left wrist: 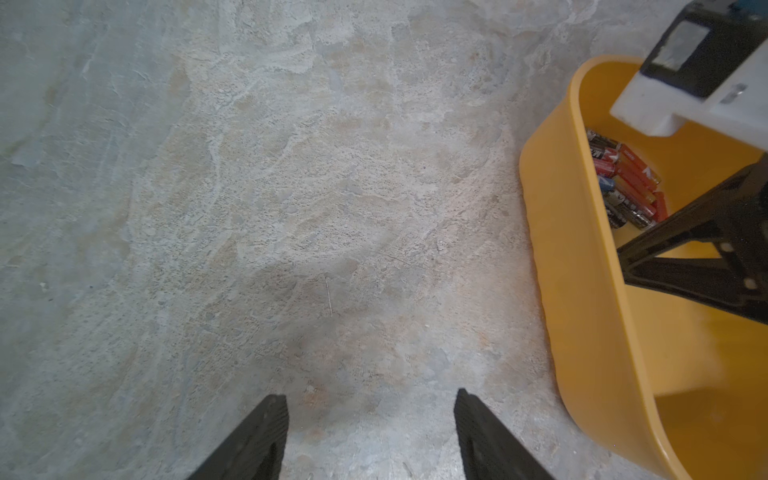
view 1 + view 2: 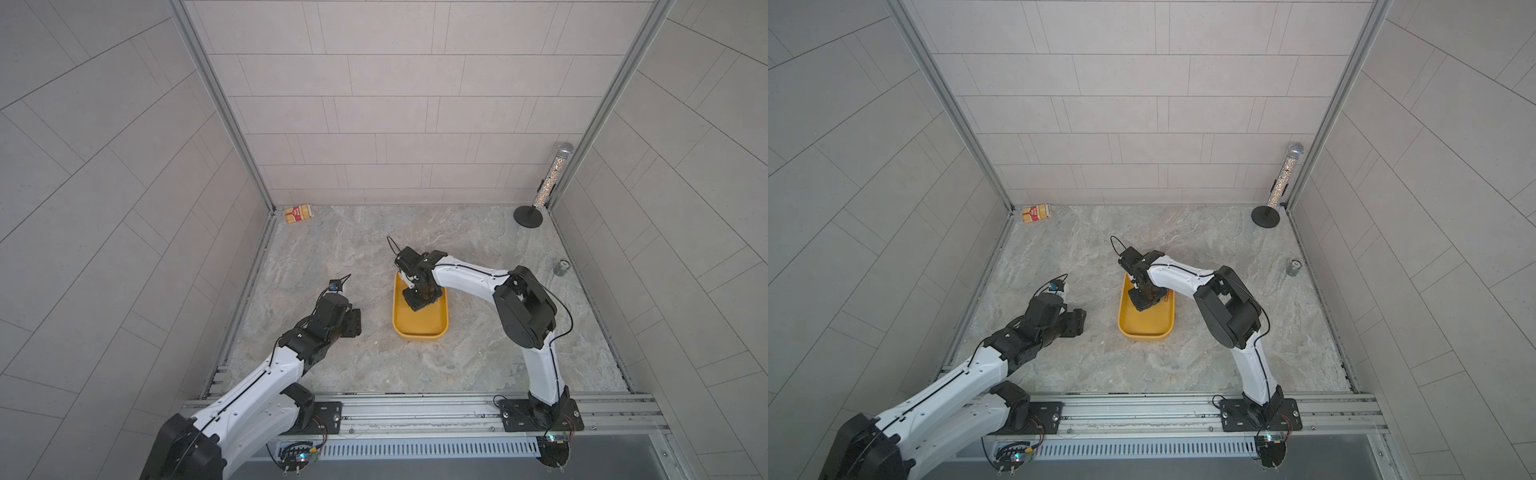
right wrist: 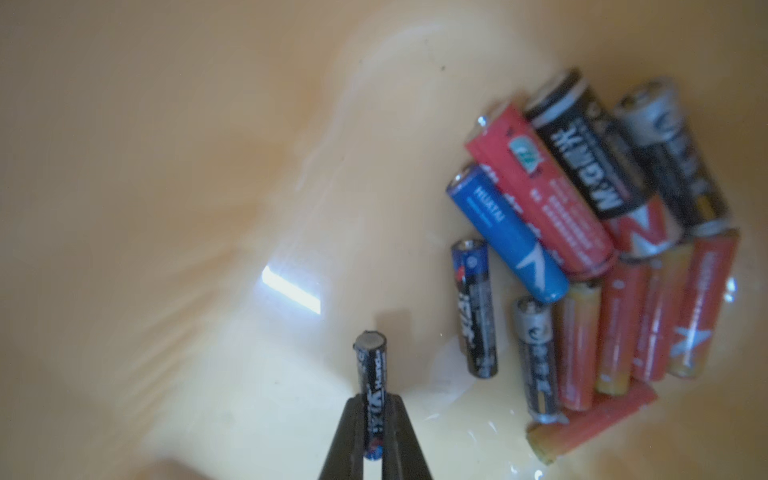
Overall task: Take the batteries out of the storage box
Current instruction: Pick up the battery from the storage box, then place the battery at the center of the board.
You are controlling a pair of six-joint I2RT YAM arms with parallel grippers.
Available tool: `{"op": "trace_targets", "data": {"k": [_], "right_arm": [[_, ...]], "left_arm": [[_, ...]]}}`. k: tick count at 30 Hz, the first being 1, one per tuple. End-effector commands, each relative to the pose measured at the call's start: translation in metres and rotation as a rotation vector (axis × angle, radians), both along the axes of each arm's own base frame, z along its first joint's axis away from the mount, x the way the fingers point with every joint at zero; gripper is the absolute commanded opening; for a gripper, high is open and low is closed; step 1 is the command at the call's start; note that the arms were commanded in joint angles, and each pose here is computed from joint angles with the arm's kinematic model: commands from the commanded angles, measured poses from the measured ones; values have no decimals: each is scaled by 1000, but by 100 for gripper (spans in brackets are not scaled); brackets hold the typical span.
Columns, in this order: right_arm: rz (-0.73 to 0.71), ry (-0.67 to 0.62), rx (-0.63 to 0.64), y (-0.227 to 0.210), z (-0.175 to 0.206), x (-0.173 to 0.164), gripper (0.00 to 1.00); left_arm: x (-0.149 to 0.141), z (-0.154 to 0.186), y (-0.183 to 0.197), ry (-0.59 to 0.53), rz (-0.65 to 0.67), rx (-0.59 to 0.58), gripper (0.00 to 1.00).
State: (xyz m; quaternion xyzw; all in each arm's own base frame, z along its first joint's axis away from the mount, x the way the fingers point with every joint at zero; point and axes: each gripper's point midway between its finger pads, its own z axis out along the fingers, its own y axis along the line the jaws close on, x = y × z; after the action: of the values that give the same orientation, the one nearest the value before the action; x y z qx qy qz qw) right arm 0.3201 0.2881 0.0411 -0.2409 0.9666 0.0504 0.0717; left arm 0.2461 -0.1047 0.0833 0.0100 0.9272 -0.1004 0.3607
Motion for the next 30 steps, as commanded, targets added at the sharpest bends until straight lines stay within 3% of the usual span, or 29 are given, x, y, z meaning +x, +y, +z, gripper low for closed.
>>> {"op": "trace_targets", "data": {"k": [1, 4, 10, 15, 22, 30], "right_arm": [[-3, -31, 73, 2, 45, -2, 9], [-13, -12, 119, 2, 53, -4, 13], [-33, -15, 180, -4, 72, -4, 2], [-184, -87, 154, -61, 84, 22, 2], [-397, -80, -18, -161, 43, 47, 3], [-458, -67, -67, -175, 6, 63, 3]], "left_arm": [[4, 7, -1, -27, -5, 4, 71], [4, 8, -1, -28, -4, 5, 71], [4, 9, -1, -34, -5, 2, 72], [3, 10, -6, -23, -23, -5, 72], [6, 3, -18, 8, -65, 55, 72], [8, 6, -18, -12, -68, 60, 72]]}}
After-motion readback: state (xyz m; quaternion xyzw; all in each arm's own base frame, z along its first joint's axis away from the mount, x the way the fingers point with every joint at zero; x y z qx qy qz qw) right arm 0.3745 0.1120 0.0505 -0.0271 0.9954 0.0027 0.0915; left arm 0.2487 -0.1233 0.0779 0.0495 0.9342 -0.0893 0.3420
